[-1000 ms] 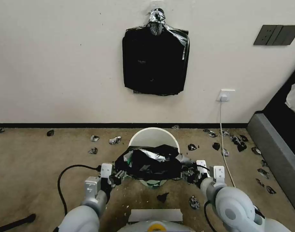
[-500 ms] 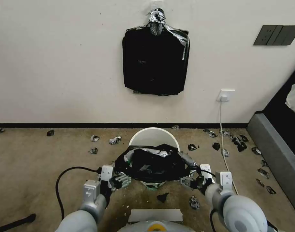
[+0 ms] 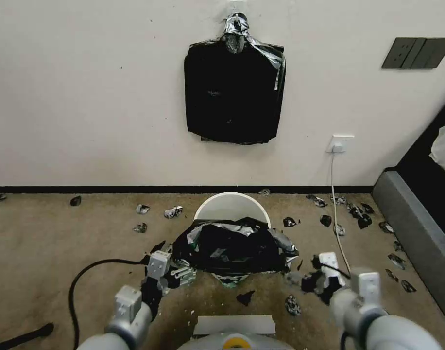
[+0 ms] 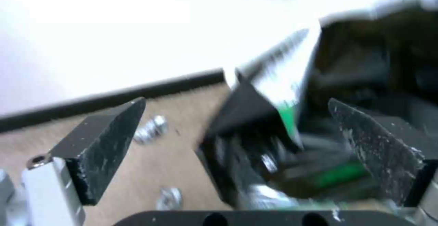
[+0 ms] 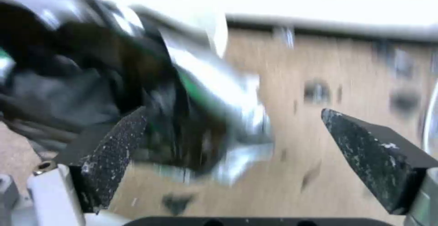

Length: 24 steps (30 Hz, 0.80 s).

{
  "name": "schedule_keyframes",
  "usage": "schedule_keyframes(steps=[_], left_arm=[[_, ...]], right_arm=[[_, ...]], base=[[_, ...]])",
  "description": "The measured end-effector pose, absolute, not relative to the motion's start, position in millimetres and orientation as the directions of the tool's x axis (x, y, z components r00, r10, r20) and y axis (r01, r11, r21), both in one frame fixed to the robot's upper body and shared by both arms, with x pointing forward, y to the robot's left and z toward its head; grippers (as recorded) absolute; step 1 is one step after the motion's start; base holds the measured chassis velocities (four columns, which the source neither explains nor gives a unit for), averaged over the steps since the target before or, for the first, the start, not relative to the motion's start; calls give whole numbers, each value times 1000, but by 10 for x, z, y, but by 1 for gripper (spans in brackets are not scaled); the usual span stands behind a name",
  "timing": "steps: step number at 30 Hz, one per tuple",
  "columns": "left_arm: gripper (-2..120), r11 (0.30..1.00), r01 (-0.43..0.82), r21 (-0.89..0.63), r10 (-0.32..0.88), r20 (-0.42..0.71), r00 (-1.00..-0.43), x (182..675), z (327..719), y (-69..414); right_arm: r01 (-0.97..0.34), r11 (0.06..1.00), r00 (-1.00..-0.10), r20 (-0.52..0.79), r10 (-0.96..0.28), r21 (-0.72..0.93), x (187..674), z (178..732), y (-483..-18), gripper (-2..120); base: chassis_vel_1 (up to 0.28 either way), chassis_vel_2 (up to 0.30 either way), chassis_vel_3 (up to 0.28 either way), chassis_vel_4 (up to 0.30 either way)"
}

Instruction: Place a trash bag onto the trash bin.

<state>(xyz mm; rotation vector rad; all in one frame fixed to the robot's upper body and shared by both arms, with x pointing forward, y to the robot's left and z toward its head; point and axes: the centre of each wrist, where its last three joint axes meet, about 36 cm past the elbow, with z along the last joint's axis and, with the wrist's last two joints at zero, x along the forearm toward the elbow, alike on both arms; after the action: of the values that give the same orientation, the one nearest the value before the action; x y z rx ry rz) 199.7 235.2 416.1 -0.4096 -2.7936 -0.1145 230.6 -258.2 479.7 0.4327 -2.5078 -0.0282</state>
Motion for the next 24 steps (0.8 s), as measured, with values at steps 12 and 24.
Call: schedule_keyframes(steps=[12,24], left_arm=[[100,989,135,55,134,19,-991,2231,4311,2510],[100,985,117,125,118,-2,-993,2044,4170,2502]], right_arm=[[-527,836,-734,414,-538,152,3464,5112,-2833,100],[-742,657,-488,566,-664,131,5136,4767,-2654,100]], base=[[0,0,0,0],[0,0,0,0]])
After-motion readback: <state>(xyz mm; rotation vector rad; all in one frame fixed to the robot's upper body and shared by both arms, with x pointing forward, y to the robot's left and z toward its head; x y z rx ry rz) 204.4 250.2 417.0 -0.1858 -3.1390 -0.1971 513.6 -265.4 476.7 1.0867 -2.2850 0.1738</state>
